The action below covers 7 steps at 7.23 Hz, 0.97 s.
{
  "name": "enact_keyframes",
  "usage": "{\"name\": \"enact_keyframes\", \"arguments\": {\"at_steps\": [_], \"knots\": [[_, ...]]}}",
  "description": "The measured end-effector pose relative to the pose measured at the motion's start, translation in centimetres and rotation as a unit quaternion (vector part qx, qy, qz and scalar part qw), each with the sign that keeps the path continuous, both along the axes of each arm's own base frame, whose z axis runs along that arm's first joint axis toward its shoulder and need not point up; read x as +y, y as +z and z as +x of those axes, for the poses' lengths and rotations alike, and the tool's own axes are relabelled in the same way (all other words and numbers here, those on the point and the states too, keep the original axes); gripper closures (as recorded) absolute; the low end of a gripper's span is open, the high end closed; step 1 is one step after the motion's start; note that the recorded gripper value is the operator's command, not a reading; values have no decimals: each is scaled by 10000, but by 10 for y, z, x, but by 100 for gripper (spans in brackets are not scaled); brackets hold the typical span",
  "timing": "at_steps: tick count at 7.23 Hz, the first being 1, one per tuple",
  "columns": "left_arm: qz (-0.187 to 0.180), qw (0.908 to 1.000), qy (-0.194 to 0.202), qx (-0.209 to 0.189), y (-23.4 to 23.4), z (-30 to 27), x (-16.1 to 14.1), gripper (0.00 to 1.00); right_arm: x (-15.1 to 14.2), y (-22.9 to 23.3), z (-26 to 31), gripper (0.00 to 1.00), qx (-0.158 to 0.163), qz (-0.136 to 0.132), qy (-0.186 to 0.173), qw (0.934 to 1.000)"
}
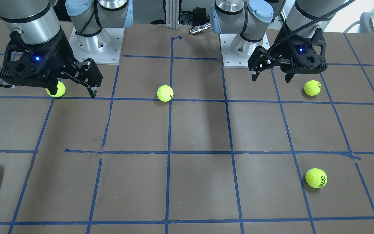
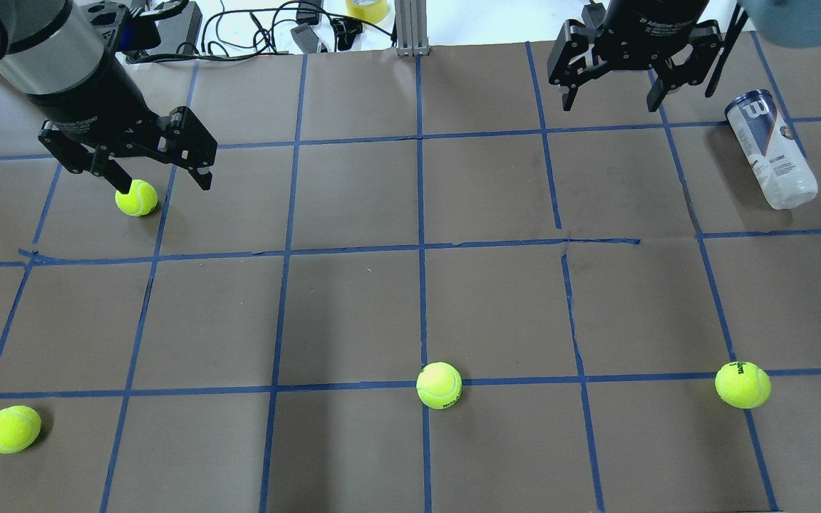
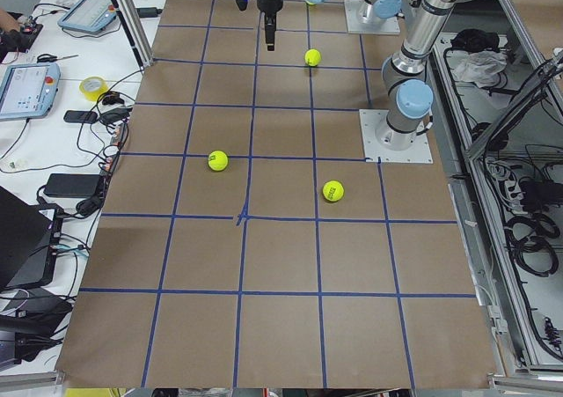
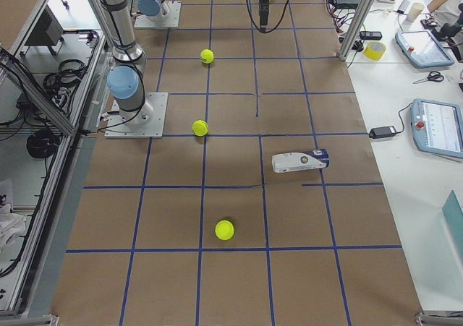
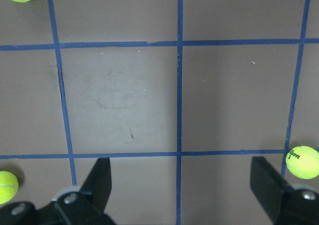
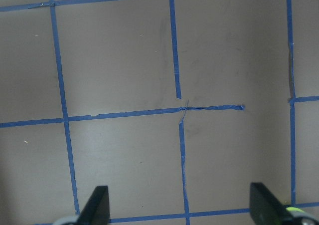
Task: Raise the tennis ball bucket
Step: 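Move the right gripper toward the upright Wilson tennis ball can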
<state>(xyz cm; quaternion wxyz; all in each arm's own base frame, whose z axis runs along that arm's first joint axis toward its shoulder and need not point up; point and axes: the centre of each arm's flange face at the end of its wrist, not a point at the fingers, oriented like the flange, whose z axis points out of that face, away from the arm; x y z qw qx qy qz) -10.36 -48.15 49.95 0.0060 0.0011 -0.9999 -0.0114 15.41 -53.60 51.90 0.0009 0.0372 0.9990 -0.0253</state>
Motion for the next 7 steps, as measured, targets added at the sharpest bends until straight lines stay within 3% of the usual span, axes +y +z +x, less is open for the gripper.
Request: {"name": "enact_keyframes", "arguments": {"at_steps": [2,5,7], "knots": [[-3,10000,1,-1,0,0,0,0,-2,-1,-6,0,-27,38,-75,10000],[-4,10000,1,-4,1,0,1,0,-3,-3,-4,0,-350,134,-161,9992],[0,10000,0,-10,0,0,0,0,-2,-8,-7,0,-255,251,-331,9988]]}}
